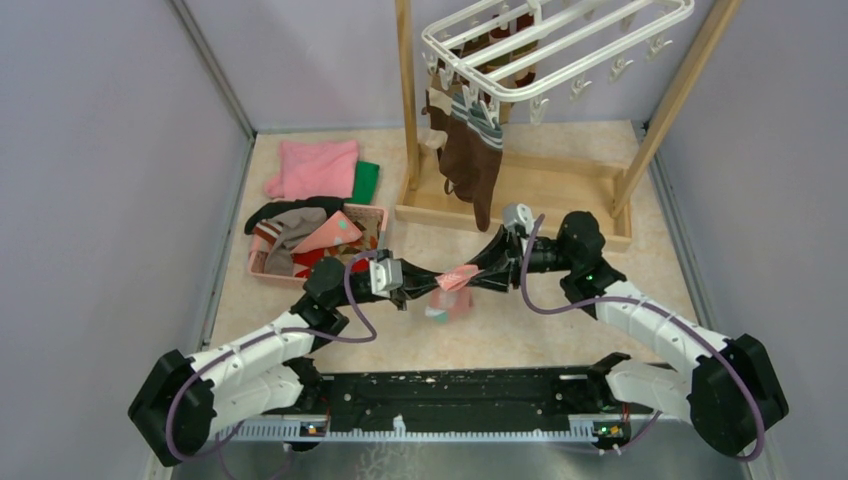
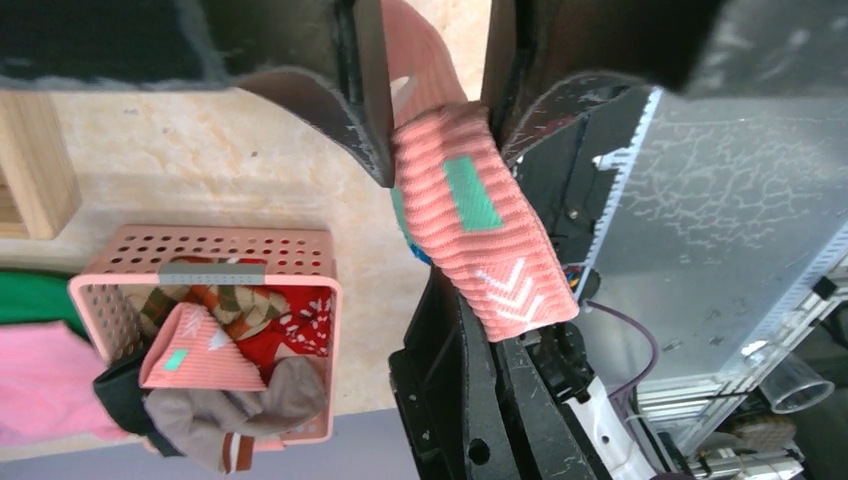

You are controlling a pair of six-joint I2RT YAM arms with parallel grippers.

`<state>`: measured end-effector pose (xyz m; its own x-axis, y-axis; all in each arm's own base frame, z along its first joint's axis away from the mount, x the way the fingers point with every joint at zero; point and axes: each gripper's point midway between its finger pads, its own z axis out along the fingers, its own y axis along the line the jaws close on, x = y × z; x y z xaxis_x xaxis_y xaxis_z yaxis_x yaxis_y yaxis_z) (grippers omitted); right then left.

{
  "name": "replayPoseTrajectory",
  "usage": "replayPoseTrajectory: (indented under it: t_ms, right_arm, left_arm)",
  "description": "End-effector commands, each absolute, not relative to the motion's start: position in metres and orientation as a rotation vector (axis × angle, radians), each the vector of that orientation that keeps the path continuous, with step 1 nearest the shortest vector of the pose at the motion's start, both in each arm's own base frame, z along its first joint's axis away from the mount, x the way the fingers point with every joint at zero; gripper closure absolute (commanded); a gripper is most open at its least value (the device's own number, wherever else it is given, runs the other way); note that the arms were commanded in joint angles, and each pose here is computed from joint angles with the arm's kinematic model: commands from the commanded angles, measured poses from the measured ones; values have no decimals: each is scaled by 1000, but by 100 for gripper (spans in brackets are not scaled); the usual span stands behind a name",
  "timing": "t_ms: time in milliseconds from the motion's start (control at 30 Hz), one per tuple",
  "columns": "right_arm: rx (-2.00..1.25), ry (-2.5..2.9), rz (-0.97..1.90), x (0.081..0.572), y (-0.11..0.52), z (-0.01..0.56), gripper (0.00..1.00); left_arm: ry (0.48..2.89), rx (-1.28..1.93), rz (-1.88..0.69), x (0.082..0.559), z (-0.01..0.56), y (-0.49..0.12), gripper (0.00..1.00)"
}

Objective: Clip the socks to the hanger
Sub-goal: Pick up the sock from the bin.

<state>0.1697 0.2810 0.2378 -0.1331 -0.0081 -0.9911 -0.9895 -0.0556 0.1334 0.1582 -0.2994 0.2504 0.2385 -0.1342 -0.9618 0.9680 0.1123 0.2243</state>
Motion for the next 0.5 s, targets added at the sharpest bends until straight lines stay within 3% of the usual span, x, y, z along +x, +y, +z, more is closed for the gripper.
replayPoseTrajectory:
  t_ms: [0, 67, 133, 467]
  right_arm:
    - [-1178, 1160, 1268, 176, 281, 270, 51]
    - [-1167, 1146, 1261, 174, 279, 272, 34]
    - [-1160, 1130, 1248, 173, 278, 276, 25]
    - [-1136, 1042, 1194, 166, 269, 296, 20]
  left_arm:
    - [988, 1054, -1132, 151, 272, -299, 100]
    - [1031, 1018, -1157, 154, 271, -299, 100]
    - [1079, 972, -1166, 160, 270, -299, 100]
    - [1121, 905, -1215, 164, 278, -299, 100]
